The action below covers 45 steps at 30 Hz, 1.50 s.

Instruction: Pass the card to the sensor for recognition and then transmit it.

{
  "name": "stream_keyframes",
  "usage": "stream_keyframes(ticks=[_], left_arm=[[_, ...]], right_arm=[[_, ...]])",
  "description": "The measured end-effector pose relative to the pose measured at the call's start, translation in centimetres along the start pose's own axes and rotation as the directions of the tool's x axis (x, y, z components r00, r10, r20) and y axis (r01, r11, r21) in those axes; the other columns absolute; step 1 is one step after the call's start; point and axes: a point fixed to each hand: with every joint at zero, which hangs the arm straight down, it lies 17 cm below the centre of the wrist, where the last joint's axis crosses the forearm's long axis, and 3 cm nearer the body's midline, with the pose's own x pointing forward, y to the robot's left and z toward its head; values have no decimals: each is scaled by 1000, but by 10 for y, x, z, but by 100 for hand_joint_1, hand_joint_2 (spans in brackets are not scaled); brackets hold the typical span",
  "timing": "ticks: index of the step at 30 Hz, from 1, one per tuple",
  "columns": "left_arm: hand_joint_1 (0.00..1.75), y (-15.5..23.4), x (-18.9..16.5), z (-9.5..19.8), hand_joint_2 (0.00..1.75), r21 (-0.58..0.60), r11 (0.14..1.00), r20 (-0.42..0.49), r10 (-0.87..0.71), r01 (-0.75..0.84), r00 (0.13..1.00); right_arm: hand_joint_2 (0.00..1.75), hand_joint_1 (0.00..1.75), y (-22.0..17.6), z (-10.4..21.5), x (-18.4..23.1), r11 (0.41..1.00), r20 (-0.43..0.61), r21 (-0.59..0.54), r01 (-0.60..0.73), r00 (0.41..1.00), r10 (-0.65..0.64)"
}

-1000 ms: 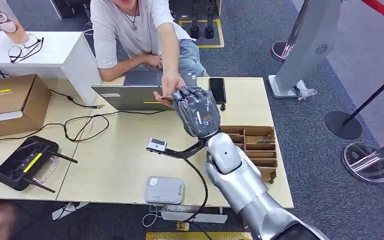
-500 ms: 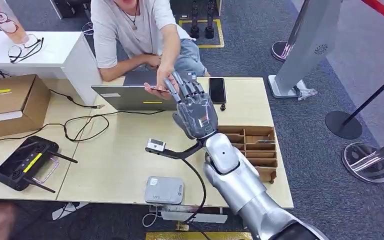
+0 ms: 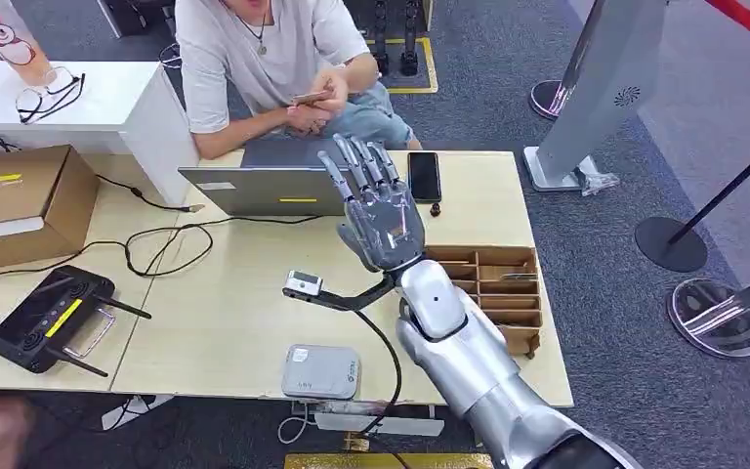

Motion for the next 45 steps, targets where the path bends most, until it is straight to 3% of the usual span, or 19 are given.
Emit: stream_keyframes(ticks=[22, 45], left_arm=[[0, 0, 2, 0, 0, -3, 1000, 18, -2, 2, 1000], [0, 4, -6, -1, 0, 2, 1000, 15, 6, -6, 1000]], right_arm=[[175, 0, -12, 1, 0, 998, -4, -32, 51, 999, -51], [175, 0, -32, 30, -6, 995, 16, -82, 53, 999, -52]])
